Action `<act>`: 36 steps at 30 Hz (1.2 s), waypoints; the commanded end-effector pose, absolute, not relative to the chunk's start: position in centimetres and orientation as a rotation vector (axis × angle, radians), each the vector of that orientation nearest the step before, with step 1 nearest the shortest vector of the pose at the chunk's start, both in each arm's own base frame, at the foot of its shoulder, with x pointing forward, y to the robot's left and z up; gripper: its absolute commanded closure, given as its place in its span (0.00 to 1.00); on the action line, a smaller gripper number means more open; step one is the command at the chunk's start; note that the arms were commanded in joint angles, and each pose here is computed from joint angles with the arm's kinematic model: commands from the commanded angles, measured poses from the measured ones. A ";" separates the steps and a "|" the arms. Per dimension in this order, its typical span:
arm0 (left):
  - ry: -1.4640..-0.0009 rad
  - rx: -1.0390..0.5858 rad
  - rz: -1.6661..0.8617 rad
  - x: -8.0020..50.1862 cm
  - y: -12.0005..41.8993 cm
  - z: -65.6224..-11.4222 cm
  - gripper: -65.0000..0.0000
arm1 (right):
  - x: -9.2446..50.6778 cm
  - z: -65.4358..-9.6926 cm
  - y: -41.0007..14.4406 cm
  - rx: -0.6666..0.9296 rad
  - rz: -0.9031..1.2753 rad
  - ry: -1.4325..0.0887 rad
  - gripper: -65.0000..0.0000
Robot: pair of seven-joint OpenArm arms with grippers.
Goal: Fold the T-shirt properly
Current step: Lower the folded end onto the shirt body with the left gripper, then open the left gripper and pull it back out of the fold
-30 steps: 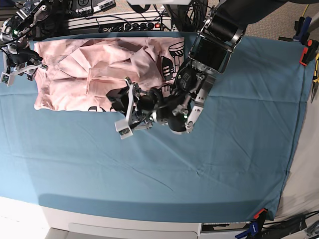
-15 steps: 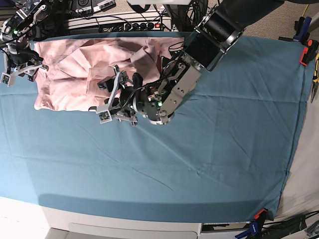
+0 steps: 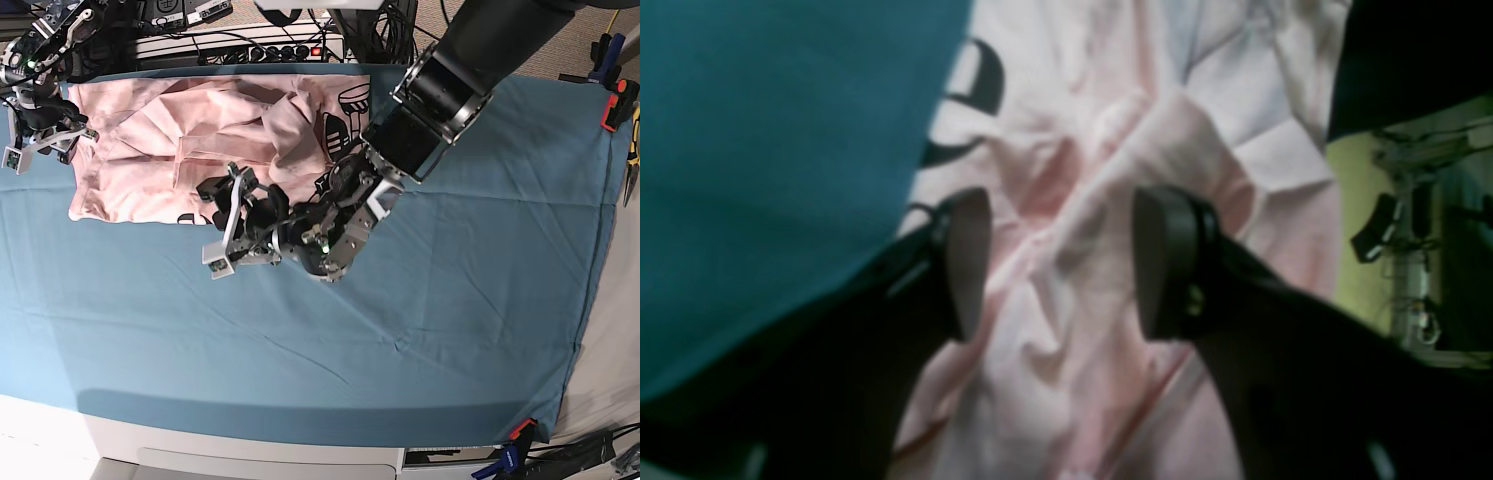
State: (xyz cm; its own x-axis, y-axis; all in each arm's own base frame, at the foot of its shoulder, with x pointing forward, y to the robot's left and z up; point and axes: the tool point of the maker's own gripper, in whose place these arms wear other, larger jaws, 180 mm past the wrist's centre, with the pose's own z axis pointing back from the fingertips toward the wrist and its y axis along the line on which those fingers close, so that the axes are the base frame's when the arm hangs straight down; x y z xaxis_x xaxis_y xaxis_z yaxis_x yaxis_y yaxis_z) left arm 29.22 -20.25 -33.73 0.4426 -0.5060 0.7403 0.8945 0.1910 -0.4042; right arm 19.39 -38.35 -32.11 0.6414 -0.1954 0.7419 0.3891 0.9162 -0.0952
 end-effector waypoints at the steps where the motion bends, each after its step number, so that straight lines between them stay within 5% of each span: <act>1: -0.559 -0.990 -1.049 29.6 -21.8 -31.1 0.47 | 20.0 -30.7 -38.7 -0.273 -0.323 -0.857 0.60; 24: -0.475 -0.981 -1.002 29.2 -21.0 -34.5 0.54 | 20.2 -30.7 -38.5 -0.257 -0.325 -0.867 0.60; 32: -0.454 -1.000 -0.985 28.2 -21.1 -35.1 0.63 | 20.2 -30.6 -38.5 -0.258 -0.325 -0.869 0.60; 36: -0.443 -1.014 -0.970 27.6 -21.2 -35.6 0.82 | 20.2 -30.6 -38.5 -0.258 -0.324 -0.870 0.60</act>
